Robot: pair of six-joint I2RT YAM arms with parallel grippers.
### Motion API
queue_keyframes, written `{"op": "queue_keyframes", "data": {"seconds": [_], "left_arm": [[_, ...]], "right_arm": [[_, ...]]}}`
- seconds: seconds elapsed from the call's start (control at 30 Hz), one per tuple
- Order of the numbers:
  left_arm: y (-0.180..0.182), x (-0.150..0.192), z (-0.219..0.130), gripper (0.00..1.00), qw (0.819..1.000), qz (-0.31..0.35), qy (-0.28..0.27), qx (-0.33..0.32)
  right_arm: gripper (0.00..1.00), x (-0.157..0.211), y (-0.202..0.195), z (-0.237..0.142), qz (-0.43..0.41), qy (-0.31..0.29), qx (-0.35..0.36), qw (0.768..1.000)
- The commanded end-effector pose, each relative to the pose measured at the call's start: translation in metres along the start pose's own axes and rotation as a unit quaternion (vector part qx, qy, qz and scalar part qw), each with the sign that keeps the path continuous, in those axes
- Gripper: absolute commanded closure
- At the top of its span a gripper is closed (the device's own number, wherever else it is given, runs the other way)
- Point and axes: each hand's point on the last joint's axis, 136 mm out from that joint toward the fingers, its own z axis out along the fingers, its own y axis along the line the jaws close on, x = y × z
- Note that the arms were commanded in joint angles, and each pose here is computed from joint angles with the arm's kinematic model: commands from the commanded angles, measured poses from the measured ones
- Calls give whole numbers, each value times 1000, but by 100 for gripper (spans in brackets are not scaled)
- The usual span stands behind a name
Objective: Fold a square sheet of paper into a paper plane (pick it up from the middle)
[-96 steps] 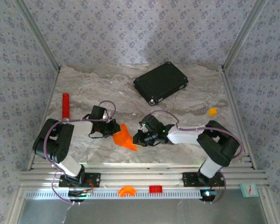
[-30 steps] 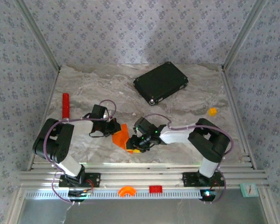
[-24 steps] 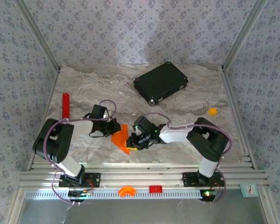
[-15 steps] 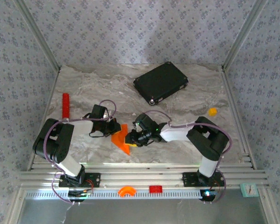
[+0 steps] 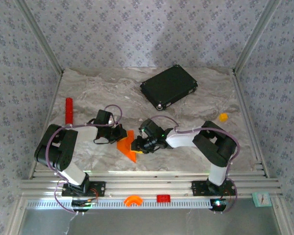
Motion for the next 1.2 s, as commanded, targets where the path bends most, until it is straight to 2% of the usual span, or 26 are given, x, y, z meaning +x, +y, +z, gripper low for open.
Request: {"op": "queue_keyframes", "data": {"seconds": [0.0, 0.23, 0.67, 0.8, 1.03, 1.17], "left_arm": [[0, 1, 3, 100, 1000, -4, 7, -3], [1, 2, 3, 100, 1000, -4, 8, -3], [-1, 1, 2, 100, 1000, -3, 7, -2], [-1, 1, 2, 100, 1000, -2, 7, -2], [1, 2, 2, 100, 1000, -4, 7, -4], [0, 2, 2, 100, 1000, -3, 7, -3]], "right_arm": [[67, -1, -1, -2, -18, -6, 31, 999], [61, 2, -13, 5, -25, 5, 81, 996], [66, 1, -19, 19, -25, 18, 104, 994], [64, 0, -26, 11, -35, 8, 147, 988], [60, -12, -12, -10, -51, -41, 136, 989], [59, -12, -13, -2, -43, -35, 121, 991]]}}
